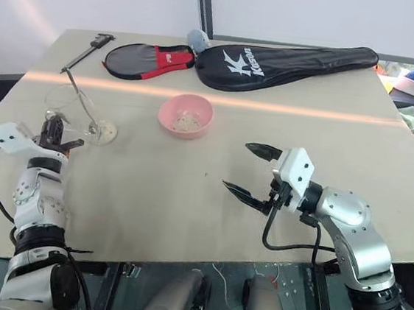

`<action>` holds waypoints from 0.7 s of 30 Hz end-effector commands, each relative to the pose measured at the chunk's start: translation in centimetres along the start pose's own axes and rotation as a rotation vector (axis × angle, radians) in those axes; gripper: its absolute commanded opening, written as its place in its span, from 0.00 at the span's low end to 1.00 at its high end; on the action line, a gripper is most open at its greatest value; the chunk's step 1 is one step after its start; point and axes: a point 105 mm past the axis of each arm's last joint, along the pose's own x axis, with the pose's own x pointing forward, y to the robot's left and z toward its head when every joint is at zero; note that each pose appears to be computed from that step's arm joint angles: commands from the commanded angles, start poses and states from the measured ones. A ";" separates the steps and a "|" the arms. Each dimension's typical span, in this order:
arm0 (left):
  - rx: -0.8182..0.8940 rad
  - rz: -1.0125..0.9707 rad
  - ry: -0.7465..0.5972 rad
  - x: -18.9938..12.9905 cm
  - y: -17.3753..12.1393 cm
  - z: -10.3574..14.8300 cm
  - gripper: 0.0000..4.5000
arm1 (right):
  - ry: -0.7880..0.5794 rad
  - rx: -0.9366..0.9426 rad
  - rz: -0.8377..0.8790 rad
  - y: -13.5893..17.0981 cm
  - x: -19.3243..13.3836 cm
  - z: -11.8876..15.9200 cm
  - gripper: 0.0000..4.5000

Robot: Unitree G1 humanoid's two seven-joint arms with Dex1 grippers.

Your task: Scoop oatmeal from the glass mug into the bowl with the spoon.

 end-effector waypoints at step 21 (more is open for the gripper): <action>0.110 -0.215 0.098 -8.0 -0.6 -0.1 0.98 | 0.069 -0.050 -0.052 -0.8 -1.7 -0.7 1.00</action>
